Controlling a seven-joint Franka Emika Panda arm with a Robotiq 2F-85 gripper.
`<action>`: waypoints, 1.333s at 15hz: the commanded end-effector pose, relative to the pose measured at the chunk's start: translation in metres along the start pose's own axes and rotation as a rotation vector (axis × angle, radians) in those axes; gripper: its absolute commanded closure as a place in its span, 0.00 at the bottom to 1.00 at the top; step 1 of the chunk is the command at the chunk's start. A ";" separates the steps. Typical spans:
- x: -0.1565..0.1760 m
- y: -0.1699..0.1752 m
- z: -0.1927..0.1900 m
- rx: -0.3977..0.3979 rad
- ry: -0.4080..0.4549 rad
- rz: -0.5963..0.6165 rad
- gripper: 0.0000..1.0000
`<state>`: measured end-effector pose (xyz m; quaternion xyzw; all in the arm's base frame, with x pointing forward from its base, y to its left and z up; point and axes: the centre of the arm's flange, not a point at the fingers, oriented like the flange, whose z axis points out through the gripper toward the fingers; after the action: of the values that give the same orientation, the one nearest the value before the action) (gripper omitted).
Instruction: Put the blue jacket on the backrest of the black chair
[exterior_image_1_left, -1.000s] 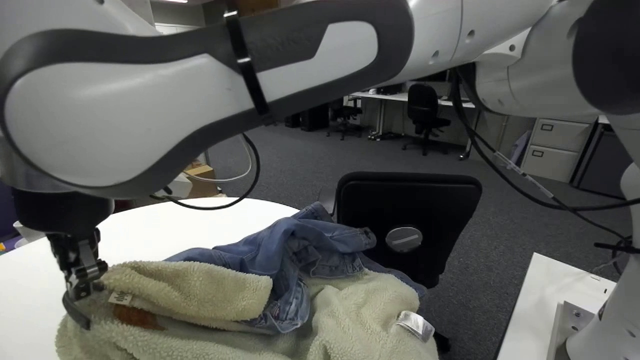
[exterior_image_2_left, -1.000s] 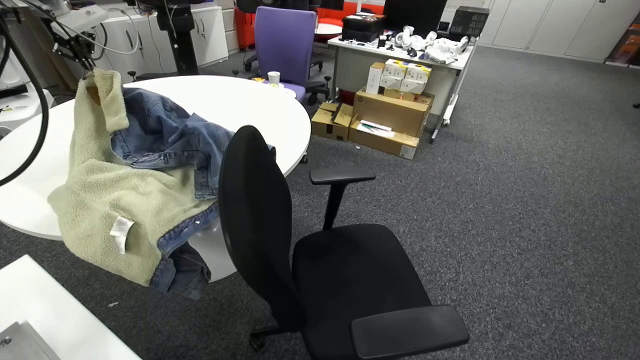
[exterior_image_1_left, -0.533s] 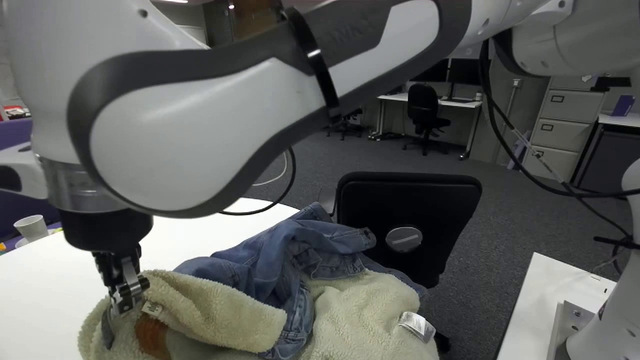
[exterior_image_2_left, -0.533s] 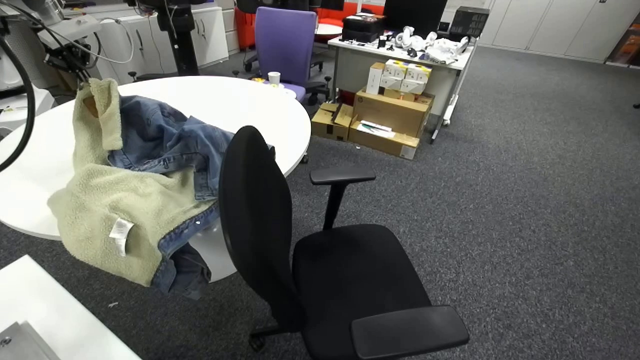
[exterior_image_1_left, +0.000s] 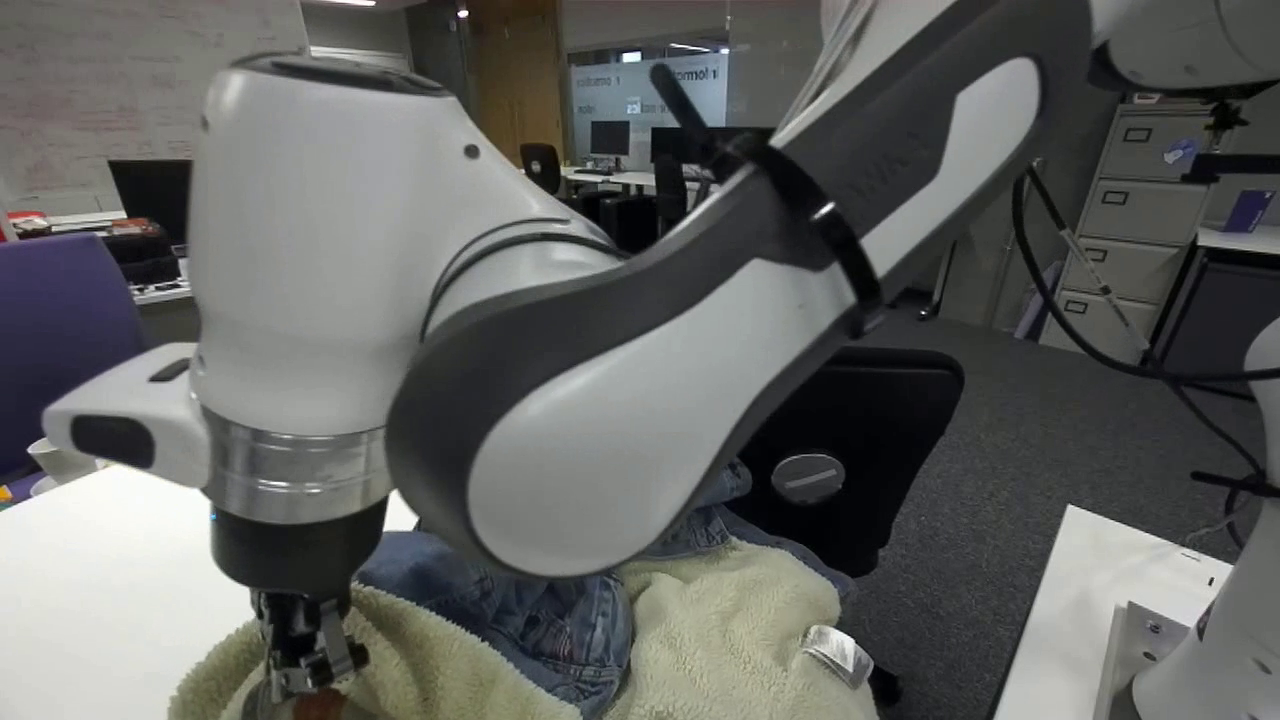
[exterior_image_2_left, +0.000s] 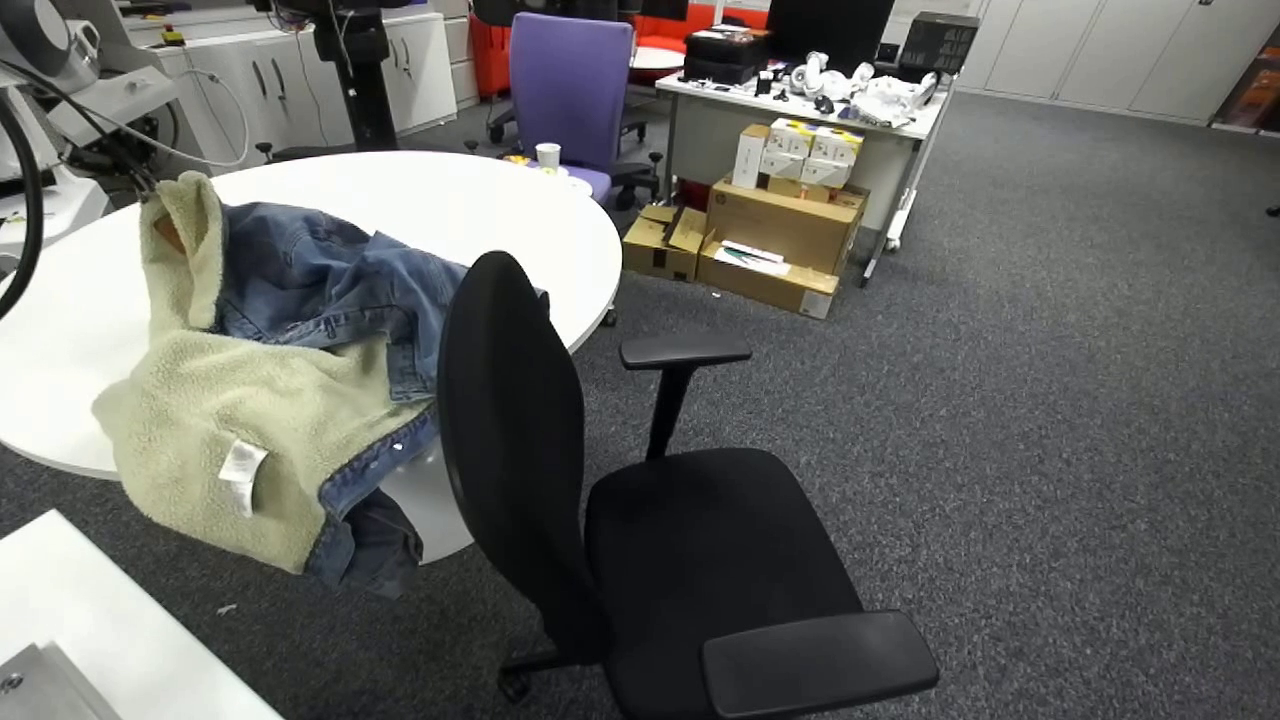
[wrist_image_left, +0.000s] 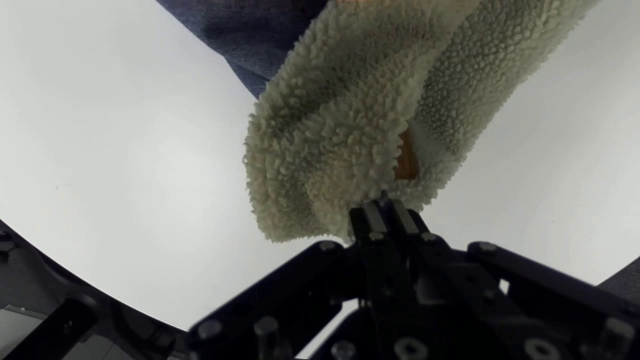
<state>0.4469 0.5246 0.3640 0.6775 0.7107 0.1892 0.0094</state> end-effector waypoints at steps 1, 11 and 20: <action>-0.049 -0.059 -0.033 -0.038 0.019 0.031 0.98; -0.128 -0.092 -0.073 -0.047 -0.024 0.239 0.98; -0.146 -0.054 -0.166 0.161 -0.285 0.106 0.98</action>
<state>0.3525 0.3661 0.4198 0.7403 0.6683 0.0643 0.0348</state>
